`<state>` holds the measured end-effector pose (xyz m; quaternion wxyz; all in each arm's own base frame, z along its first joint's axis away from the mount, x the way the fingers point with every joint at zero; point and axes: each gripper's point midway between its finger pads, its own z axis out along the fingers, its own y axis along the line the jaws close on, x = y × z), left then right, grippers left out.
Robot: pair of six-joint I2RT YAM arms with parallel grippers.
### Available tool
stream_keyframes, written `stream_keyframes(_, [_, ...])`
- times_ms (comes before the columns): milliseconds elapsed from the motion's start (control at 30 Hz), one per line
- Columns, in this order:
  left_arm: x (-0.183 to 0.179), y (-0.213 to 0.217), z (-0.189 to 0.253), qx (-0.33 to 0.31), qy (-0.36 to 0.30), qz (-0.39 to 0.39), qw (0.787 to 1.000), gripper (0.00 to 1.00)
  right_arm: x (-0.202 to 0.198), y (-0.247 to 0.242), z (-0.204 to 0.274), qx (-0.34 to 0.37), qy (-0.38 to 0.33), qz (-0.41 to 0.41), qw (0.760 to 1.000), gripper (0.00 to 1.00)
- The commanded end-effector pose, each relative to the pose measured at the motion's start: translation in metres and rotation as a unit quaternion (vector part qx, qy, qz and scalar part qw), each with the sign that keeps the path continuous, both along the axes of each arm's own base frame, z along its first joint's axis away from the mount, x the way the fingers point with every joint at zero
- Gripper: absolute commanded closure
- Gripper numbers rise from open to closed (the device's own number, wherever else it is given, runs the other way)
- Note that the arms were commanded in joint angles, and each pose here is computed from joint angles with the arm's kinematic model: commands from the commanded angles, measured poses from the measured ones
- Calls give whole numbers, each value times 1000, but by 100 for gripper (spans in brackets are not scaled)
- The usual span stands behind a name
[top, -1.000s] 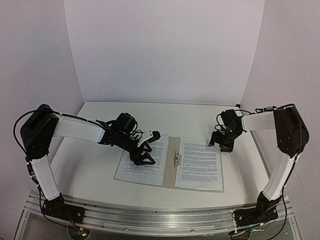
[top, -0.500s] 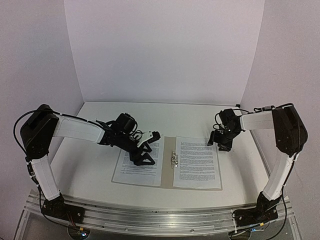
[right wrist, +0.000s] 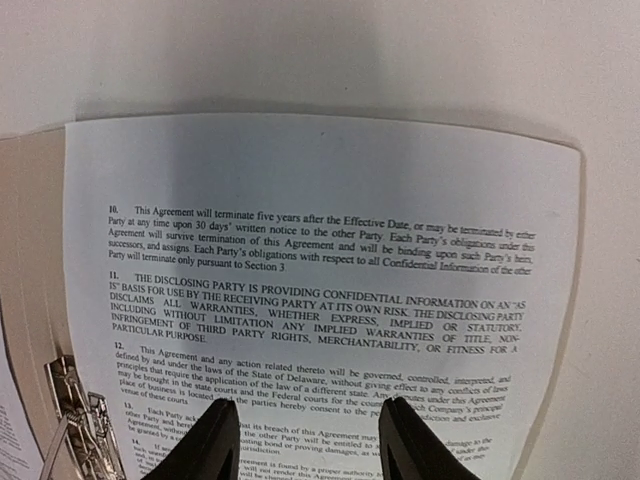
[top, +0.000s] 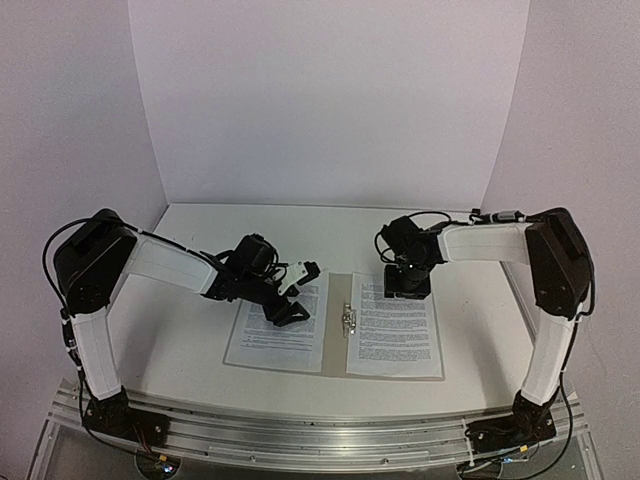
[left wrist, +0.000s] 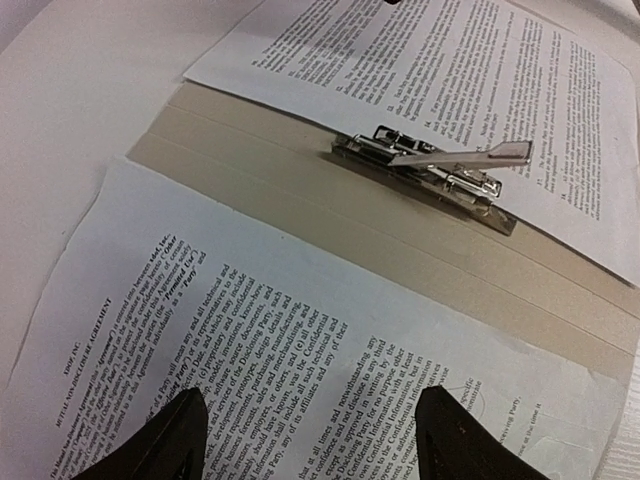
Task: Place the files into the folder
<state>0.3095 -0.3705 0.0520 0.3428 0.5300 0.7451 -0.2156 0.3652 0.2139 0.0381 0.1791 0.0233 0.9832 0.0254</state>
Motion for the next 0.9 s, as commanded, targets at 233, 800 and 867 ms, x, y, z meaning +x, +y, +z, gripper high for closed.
stream_keyframes(233, [-5, 12, -28, -4, 28, 50, 998, 30, -11, 24, -24, -37, -4, 5, 999, 52])
stream_keyframes(800, [-15, 17, -38, -2, 52, 52, 997, 30, -59, 13, -46, -28, 37, 12, 999, 50])
stream_keyframes(867, [-15, 17, -39, -2, 52, 52, 997, 30, -61, 12, -43, -26, 36, 14, 999, 50])
